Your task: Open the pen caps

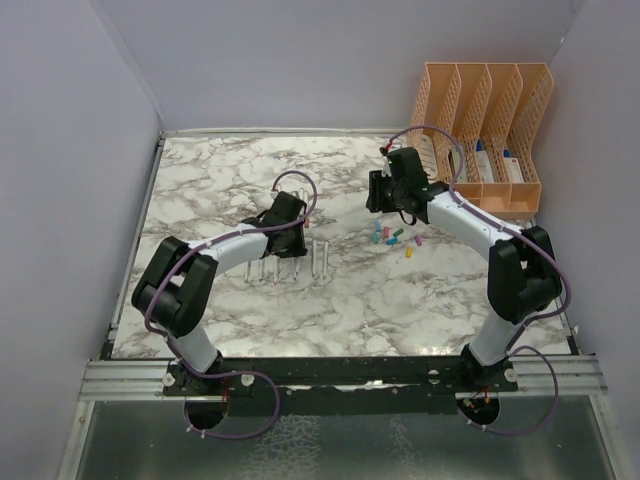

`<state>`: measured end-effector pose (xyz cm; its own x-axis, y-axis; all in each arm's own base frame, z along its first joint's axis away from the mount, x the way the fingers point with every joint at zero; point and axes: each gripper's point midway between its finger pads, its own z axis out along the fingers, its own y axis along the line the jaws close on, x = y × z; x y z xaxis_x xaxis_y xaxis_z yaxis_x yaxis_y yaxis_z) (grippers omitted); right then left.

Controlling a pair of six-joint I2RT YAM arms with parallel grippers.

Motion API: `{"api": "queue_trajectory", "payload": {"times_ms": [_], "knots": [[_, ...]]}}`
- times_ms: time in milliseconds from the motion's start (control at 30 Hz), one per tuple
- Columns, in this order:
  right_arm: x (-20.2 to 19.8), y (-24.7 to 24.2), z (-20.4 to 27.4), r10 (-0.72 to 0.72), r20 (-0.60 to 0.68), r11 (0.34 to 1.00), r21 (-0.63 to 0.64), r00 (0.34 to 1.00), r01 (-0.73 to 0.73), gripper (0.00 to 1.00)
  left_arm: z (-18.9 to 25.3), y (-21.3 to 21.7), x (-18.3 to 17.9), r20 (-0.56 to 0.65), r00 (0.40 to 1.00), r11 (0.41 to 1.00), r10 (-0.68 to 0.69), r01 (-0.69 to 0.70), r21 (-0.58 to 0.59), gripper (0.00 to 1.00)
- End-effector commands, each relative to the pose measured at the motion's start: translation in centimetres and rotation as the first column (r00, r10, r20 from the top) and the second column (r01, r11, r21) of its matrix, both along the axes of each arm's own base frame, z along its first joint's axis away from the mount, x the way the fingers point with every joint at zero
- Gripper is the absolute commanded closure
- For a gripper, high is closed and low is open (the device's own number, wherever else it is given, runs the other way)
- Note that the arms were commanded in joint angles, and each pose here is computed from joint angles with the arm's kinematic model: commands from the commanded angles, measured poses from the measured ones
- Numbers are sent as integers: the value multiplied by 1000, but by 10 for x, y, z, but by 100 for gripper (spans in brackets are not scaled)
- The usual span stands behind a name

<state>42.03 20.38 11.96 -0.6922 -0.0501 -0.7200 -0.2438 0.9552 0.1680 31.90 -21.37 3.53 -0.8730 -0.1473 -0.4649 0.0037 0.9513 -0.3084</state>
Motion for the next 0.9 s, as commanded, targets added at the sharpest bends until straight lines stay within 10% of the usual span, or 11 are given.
{"api": "queue_trajectory", "payload": {"times_ms": [0, 400, 633, 867], "knots": [[1, 5, 20, 19, 44, 999, 43, 999, -21, 57, -8, 4, -2, -7, 1000, 1000, 4, -3, 30, 73], [1, 27, 27, 85, 44, 994, 60, 995, -87, 52, 29, 4, 7, 65, 998, 1000, 27, -28, 4, 67], [3, 90, 10, 196, 9, 980, 20, 980, -197, 33, 114, 12, 19, 264, 961, 994, 87, -67, -85, 4], [11, 139, -15, 247, -36, 968, -26, 968, -248, 32, 150, 43, 10, 337, 923, 978, 187, -143, -150, 1]]}}
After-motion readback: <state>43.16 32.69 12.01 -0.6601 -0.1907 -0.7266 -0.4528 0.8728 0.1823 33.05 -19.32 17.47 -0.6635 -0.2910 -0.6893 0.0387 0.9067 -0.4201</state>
